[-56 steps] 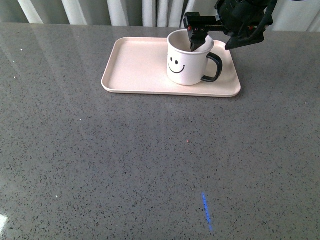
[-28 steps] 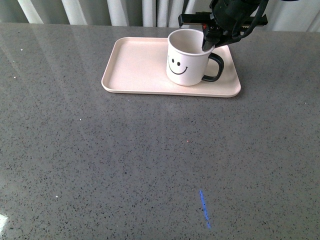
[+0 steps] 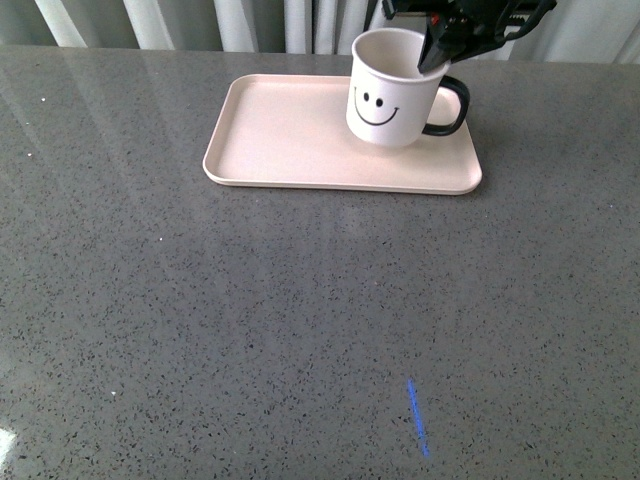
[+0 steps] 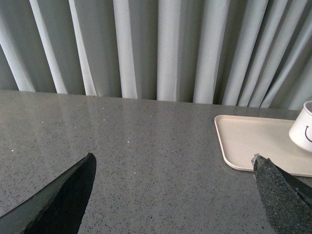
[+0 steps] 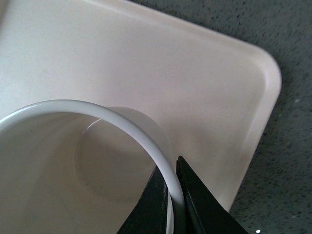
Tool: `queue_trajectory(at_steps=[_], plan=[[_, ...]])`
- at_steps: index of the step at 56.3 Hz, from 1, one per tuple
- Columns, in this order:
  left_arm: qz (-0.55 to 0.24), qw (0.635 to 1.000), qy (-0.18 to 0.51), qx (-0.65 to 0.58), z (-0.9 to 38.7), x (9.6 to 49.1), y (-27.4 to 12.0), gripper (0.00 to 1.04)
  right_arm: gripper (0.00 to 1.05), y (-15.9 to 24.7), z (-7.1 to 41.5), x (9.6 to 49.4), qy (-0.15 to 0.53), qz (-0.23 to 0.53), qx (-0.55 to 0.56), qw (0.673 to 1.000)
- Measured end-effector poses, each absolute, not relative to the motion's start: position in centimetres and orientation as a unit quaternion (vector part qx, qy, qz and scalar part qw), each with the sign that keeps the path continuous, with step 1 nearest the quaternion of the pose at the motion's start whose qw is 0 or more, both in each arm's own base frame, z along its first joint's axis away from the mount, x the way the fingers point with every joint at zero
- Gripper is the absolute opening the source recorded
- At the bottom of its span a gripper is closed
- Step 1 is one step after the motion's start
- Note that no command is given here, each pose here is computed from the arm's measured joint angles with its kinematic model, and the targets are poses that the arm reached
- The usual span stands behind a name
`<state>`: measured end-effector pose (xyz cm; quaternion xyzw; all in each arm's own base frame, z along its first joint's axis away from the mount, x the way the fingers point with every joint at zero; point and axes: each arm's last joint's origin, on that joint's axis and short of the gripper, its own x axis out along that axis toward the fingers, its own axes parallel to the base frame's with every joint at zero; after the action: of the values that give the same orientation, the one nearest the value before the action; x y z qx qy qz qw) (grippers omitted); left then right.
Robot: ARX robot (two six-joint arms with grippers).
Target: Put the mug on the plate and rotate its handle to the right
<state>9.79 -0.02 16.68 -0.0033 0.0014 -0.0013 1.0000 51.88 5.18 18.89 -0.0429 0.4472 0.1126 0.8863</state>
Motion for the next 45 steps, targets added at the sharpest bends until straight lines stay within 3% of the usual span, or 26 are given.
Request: queue_trajectory(at_steps=[17, 45], plan=[[-0.001, 1.0, 0.001, -0.003, 16.7, 9.8, 0.0, 0.96, 0.02, 4.9, 21.6, 52.5, 0.407, 0.207, -0.123, 0.881], [-0.001, 1.0, 0.001, -0.003, 16.7, 9.8, 0.0, 0.96, 0.02, 7.2, 17.8, 53.4, 0.425, 0.283, -0.166, 0.844]])
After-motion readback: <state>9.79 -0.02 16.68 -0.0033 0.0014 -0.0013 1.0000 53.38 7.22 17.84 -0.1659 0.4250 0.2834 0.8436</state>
